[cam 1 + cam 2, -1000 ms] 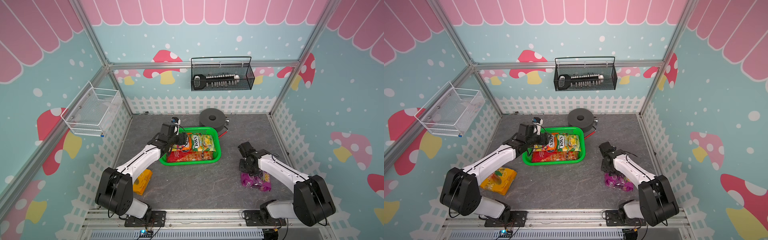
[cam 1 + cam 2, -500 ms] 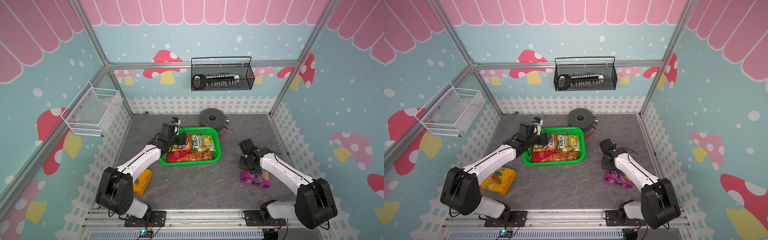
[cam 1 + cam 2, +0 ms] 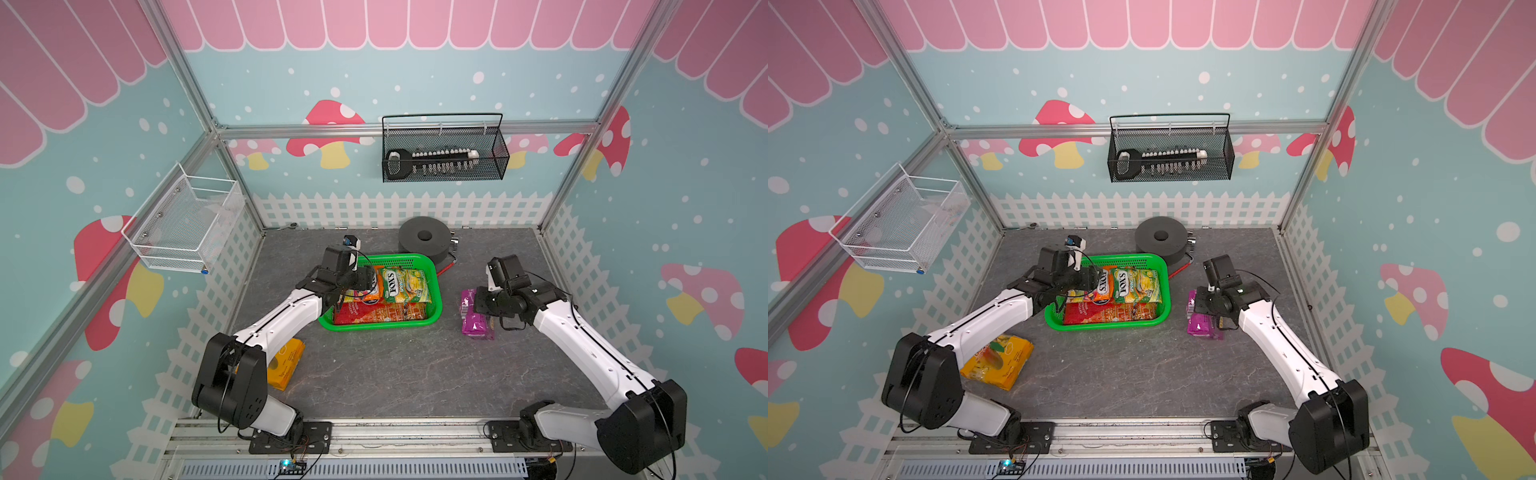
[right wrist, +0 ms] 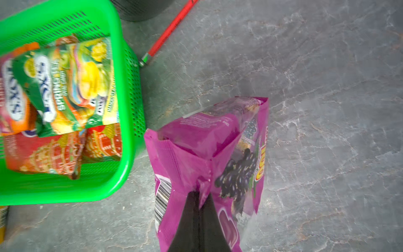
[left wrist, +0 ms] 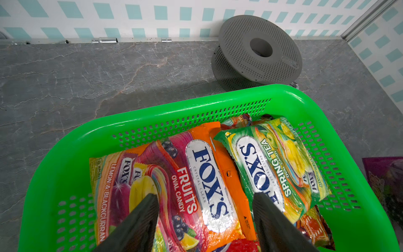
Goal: Put the candies in the basket
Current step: Pick up the candy at the center of the board, then place the candy in the basket, then move the candy to the center of the board, then adjust the basket at the center of the board.
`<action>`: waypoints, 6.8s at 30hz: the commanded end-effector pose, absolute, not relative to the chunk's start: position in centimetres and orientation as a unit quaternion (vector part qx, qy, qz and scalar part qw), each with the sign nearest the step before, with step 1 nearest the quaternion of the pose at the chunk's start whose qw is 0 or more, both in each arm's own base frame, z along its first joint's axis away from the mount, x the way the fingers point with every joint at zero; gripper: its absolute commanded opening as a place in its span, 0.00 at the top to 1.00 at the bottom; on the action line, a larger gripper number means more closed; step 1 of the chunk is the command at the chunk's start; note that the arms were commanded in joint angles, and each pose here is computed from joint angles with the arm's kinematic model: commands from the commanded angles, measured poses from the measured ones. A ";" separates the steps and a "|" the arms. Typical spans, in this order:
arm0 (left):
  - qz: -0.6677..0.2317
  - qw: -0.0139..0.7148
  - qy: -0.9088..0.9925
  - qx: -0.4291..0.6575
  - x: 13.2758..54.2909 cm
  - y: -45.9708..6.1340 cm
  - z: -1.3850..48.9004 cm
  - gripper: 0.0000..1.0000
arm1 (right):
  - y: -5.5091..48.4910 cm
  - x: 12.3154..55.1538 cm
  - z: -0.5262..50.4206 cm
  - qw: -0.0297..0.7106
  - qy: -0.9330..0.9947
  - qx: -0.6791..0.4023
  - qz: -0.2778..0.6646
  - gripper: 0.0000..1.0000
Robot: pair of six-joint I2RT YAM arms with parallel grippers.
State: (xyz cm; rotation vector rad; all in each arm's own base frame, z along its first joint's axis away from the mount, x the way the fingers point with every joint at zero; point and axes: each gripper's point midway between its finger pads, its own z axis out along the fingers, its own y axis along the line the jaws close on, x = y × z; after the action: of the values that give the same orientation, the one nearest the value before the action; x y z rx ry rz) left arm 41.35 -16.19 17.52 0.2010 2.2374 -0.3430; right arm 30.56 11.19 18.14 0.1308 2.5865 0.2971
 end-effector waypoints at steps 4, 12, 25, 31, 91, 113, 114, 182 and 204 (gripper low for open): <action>-0.113 0.410 0.902 0.071 41.4 -15.4 16.7 0.27 | 15.4 33.8 24.7 0.337 0.918 0.011 0.209 1.00; -0.102 0.410 0.904 0.068 41.3 -14.9 17.1 0.27 | 21.6 36.4 26.7 0.357 0.882 -0.015 0.308 1.00; -0.115 0.409 0.903 0.068 39.9 -14.9 17.7 0.27 | 33.8 40.0 21.2 0.282 0.902 -0.022 0.326 1.00; -0.144 0.403 0.901 0.069 39.1 -15.5 17.9 0.26 | 37.3 42.4 17.6 0.259 0.909 0.017 0.327 1.00; -0.393 0.379 0.838 -0.012 43.3 -17.0 24.8 0.31 | 28.2 35.3 24.8 0.437 0.807 -0.250 0.308 0.48; -0.130 0.353 0.839 -0.393 35.3 4.7 15.8 0.27 | 48.7 18.0 18.5 0.544 0.269 -0.750 0.264 0.46; -0.118 0.348 0.835 -0.409 34.8 5.3 15.2 0.27 | 49.6 17.8 18.0 0.542 0.261 -0.754 0.264 0.45; -0.144 0.271 0.840 -0.447 32.1 4.3 8.3 0.28 | 39.0 15.1 6.7 0.269 0.208 -0.940 0.020 0.98; -0.349 0.205 0.906 -0.125 28.8 -14.2 13.3 0.31 | 28.1 15.7 12.4 0.310 0.325 -0.893 -0.010 0.41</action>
State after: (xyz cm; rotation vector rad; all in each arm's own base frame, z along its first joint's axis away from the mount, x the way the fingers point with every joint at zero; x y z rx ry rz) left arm 29.65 -12.34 11.94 -0.4778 2.5096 -0.9020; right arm 16.94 28.63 11.43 -2.4013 0.8079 -0.1111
